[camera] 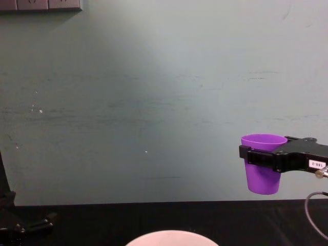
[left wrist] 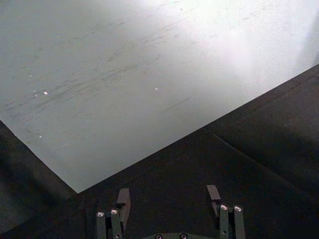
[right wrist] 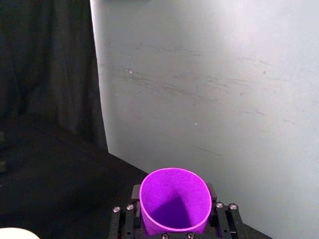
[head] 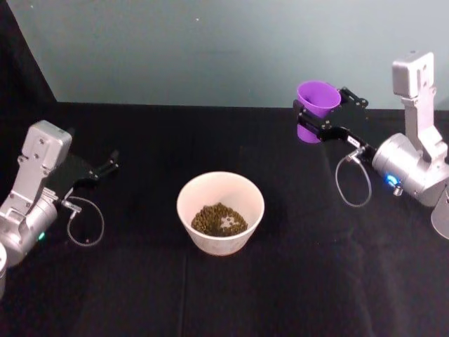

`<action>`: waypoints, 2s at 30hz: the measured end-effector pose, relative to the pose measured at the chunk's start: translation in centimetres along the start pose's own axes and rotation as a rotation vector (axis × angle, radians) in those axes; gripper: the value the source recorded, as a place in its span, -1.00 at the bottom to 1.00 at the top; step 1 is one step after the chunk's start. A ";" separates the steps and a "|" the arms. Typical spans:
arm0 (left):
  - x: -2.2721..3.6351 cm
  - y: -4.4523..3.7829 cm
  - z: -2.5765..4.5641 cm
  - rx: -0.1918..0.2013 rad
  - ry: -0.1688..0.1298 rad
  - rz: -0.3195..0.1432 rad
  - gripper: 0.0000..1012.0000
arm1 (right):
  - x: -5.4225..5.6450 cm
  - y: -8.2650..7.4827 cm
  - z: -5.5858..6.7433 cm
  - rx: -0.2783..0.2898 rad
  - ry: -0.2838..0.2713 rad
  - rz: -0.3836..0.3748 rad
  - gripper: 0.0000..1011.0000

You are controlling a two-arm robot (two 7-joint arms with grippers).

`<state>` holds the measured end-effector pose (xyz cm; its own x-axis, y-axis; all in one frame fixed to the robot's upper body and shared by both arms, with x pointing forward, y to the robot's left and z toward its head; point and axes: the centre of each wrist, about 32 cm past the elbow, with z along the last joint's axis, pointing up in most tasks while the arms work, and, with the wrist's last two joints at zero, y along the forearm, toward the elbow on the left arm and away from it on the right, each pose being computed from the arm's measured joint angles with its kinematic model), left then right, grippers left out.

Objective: Pick up the cup and pour the mung beans from the cup into the bowl.

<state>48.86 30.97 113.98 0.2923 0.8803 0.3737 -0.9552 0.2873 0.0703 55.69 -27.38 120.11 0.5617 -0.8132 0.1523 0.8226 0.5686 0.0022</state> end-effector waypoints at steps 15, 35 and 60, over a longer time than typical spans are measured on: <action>0.00 0.00 0.00 0.000 0.000 0.000 0.98 | 0.0 0.0 -0.1 0.005 0.000 0.014 0.46; 0.00 0.00 0.00 0.000 0.000 0.000 0.98 | -0.5 -3.0 -3.4 0.008 -0.009 0.102 0.46; 0.00 0.00 0.00 0.000 0.000 0.000 0.98 | -1.4 -3.4 -7.4 -0.025 0.042 0.112 0.46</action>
<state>48.86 30.97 113.98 0.2923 0.8803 0.3738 -0.9552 0.2874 0.0703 52.77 -29.08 112.54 0.6531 -0.7494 0.1086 0.7560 0.6535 -0.0369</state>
